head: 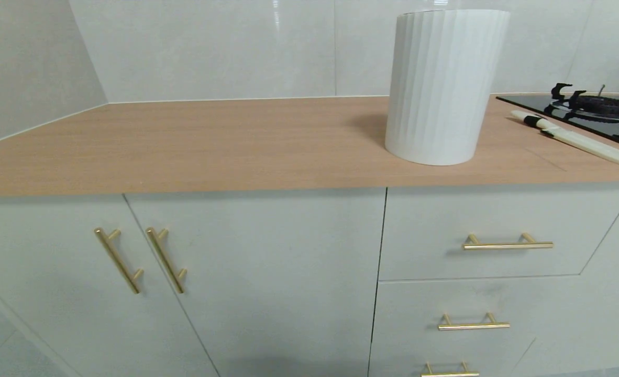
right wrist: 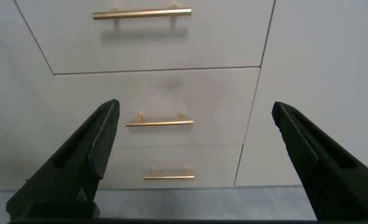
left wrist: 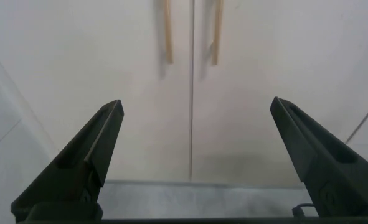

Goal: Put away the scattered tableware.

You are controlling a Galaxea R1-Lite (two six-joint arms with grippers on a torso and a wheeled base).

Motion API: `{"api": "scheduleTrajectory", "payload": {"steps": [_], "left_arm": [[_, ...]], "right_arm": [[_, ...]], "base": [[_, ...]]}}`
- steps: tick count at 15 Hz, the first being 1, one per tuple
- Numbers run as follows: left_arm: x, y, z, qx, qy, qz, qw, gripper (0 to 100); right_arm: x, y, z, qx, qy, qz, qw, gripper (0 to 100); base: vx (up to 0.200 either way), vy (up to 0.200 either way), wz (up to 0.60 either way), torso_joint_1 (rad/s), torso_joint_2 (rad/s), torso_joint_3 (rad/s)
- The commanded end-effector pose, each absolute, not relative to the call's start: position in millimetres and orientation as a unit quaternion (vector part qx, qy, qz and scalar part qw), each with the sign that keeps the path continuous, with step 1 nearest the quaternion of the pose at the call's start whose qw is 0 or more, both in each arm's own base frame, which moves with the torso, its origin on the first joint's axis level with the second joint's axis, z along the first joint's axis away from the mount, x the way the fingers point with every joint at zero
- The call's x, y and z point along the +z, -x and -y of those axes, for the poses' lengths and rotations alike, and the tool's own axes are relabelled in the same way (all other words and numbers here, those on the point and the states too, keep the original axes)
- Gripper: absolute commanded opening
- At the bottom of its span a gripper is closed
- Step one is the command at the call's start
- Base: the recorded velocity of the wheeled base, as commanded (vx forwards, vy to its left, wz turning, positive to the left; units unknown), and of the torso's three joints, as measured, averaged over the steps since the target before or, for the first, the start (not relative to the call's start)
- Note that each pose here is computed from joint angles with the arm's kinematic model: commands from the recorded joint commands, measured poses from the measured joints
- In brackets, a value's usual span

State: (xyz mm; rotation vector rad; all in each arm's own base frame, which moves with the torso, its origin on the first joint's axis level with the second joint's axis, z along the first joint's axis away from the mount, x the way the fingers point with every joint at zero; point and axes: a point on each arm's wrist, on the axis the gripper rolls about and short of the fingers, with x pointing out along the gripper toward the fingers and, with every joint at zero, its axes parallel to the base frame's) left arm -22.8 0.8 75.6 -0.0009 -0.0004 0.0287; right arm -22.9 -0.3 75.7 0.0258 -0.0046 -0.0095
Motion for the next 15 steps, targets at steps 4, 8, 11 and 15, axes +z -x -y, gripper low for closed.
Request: {"api": "scheduleTrajectory", "payload": {"steps": [4,8,11,15], "left_arm": [[75.5,22.7,-0.8,0.015,0.001,-0.001,1.0,100],[75.5,22.7,-0.8,0.015,0.001,-0.001,1.0,100],[75.5,22.7,-0.8,0.015,0.0,-0.001,1.0,100],[75.5,22.7,-0.8,0.015,0.0,-0.001,1.0,100]], "right_arm": [[75.8,22.8,0.2,-0.005,-0.013,0.002,1.0,100],[75.8,22.8,0.3,-0.005,-0.012,0.002,1.0,100],[75.8,22.8,0.3,-0.005,-0.013,0.002,1.0,100],[75.8,22.8,0.3,-0.005,-0.013,0.002,1.0,100]], "base": [[0.0,0.0,0.0,0.0,0.0,0.0],[0.0,0.0,0.0,0.0,0.0,0.0],[0.0,-0.133,0.0,0.002,0.0,0.003],[0.0,-0.2,0.0,0.002,0.0,0.002]]}}
